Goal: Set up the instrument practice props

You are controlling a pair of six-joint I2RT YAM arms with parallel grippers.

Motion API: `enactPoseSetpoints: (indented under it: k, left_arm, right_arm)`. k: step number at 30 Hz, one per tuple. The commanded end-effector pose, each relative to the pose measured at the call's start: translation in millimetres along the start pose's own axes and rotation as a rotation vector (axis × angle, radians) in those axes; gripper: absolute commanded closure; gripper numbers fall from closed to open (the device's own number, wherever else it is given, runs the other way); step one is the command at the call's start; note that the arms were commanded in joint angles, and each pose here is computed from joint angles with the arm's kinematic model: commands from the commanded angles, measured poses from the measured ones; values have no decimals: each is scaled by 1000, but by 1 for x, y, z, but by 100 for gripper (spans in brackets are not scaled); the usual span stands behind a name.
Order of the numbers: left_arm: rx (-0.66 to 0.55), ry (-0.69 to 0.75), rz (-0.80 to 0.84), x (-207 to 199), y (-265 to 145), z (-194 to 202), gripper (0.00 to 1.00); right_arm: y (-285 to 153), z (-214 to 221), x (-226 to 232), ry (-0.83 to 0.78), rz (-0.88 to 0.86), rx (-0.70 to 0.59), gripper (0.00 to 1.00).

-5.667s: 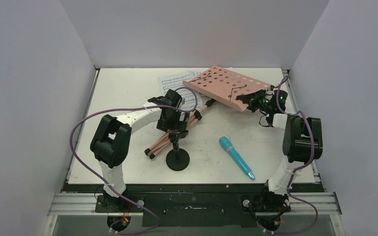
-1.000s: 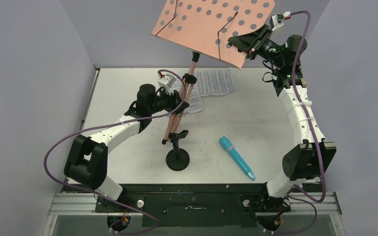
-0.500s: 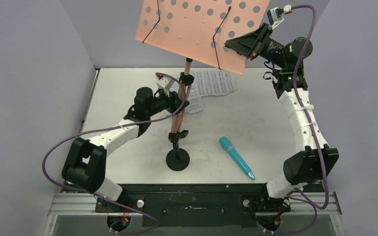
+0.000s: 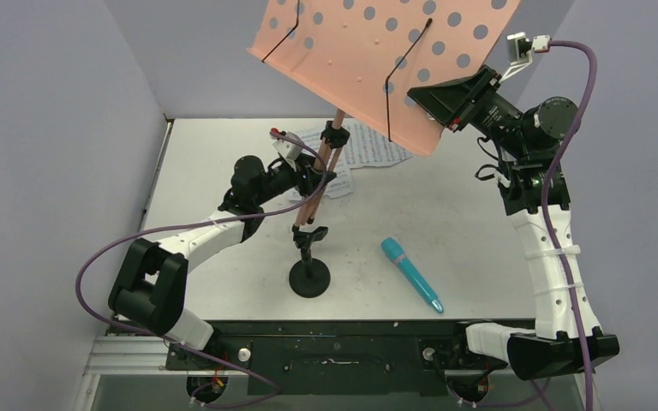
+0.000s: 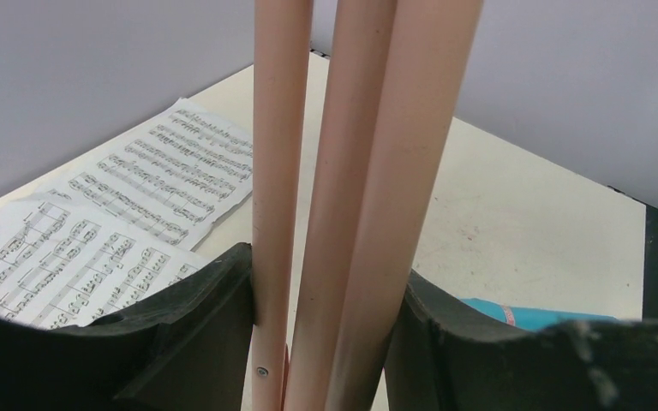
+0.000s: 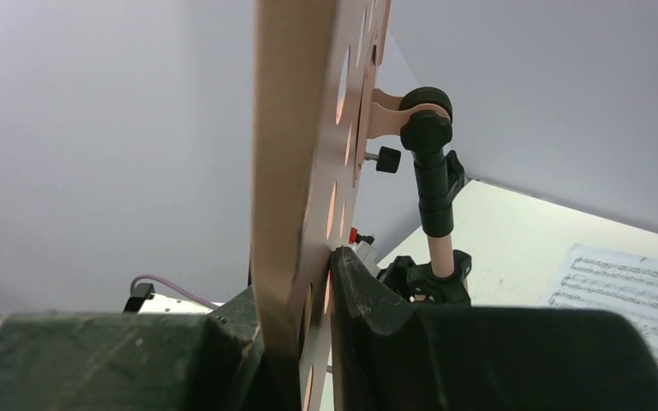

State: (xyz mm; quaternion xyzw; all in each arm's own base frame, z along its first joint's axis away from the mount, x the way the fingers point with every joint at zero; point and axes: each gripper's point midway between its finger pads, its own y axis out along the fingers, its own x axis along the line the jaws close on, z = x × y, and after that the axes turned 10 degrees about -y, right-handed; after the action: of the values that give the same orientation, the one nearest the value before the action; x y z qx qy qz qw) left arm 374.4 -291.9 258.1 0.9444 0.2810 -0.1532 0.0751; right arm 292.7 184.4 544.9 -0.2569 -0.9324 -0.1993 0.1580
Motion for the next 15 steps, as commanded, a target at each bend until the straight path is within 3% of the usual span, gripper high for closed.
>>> enactPoseSetpoints:
  k: [1, 10, 15]
  left_arm:
    - [-158, 58, -5, 1, 2, -48, 100]
    - [-99, 111, 41, -6, 9, -37, 100]
    - [-126, 183, 99, -17, 10, -35, 100]
  right_arm:
    - [-19, -57, 67, -311, -95, -208, 95]
    - [-23, -57, 78, -449, -129, -194, 95]
    - [-24, -59, 85, -513, -158, -205, 95]
